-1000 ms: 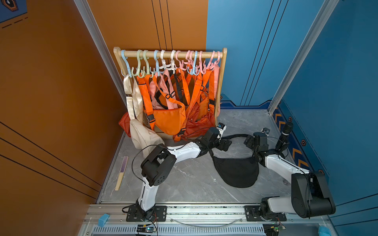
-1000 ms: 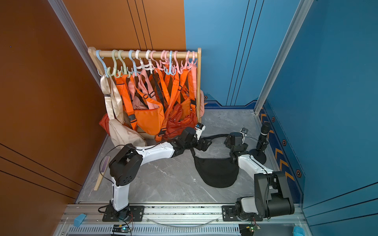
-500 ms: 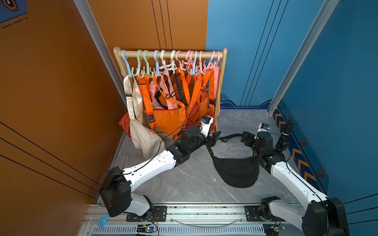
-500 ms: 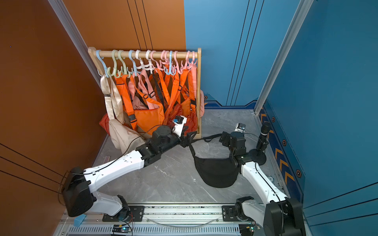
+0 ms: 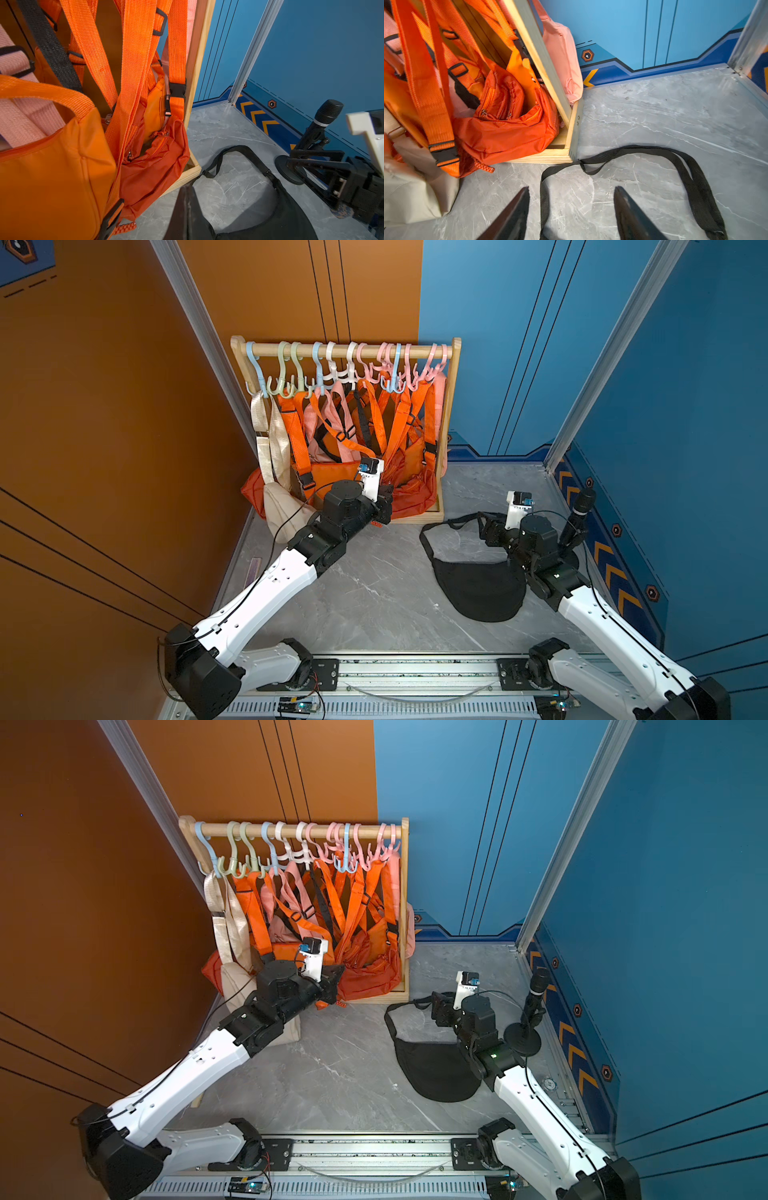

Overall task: Take the bag off the hook
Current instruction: Pick up the bag from the hook.

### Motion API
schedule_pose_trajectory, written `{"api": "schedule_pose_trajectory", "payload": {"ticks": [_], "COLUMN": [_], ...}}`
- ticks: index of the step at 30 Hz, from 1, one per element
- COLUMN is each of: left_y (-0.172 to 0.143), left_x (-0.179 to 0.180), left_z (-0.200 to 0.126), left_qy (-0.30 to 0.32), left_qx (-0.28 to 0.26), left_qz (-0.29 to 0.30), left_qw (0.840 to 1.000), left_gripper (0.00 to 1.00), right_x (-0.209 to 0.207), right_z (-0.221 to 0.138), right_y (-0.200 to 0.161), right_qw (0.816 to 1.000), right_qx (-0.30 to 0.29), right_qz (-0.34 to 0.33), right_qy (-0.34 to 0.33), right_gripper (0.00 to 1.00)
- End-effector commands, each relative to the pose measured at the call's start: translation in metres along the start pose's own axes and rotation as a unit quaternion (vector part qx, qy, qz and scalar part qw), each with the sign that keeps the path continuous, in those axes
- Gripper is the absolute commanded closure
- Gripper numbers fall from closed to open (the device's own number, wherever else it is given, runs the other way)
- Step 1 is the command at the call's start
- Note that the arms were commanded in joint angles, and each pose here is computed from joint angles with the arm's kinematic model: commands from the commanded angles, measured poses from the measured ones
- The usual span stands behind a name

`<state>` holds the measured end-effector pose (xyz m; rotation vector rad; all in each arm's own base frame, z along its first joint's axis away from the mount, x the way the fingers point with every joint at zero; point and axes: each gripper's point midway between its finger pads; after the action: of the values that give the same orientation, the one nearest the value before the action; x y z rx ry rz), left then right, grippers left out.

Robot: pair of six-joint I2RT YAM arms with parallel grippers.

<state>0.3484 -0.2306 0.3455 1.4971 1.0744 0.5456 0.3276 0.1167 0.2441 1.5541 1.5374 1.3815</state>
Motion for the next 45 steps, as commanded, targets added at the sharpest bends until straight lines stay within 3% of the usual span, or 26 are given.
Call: {"api": "schedule_pose_trajectory", "payload": {"ticks": [1,6,10,16,22,26,36,45], "left_y": [0.002,0.002,0.007,0.028,0.045,0.055,0.074,0.068], "left_x": [-0.009,-0.014,-0.019,-0.027,-0.017,0.000,0.037,0.059], "left_z": [0.008,0.038,0.066,0.097,0.123,0.132,0.129,0.138], "left_qy": [-0.023,-0.019,-0.006,0.032,0.088,0.115,0.157,0.167], "left_qx": [0.019,0.025,0.022,-0.025,-0.057,-0.070,-0.098,-0.089], "left_qz": [-0.006,-0.003,0.016,0.075,0.147,0.145,0.133,0.134], "left_qw": [1.000,1.000,1.000,0.996,0.984,0.980,0.974,0.973], "left_gripper": [0.97,0.93,0.81,0.58,0.47,0.42,0.40,0.37], "right_x": [0.018,0.026,0.029,0.034,0.036,0.036,0.038,0.040], "right_z": [-0.005,-0.001,0.005,0.013,0.015,0.014,0.014,0.019], "right_y": [0.009,0.005,-0.003,-0.015,-0.019,-0.020,-0.020,-0.024], "right_qw": [0.999,0.999,0.999,0.998,0.998,0.998,0.997,0.997], "right_qx": [-0.004,-0.001,0.005,0.018,0.021,0.019,0.019,0.027], "right_qz": [-0.007,-0.007,-0.002,-0.004,-0.014,-0.014,-0.015,-0.015], "right_qy": [0.031,0.045,0.054,0.062,0.064,0.065,0.069,0.072], "right_gripper": [0.39,0.40,0.35,0.31,0.31,0.30,0.30,0.30]}}
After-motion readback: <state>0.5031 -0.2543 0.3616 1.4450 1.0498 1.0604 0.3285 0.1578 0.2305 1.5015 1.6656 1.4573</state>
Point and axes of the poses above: each gripper's point midway between its finger pads, its own z axis out along the fingers, its own x axis along the line the jaws close on, y = z × x, and after that the axes turned 2 degrees about -z, right-handed
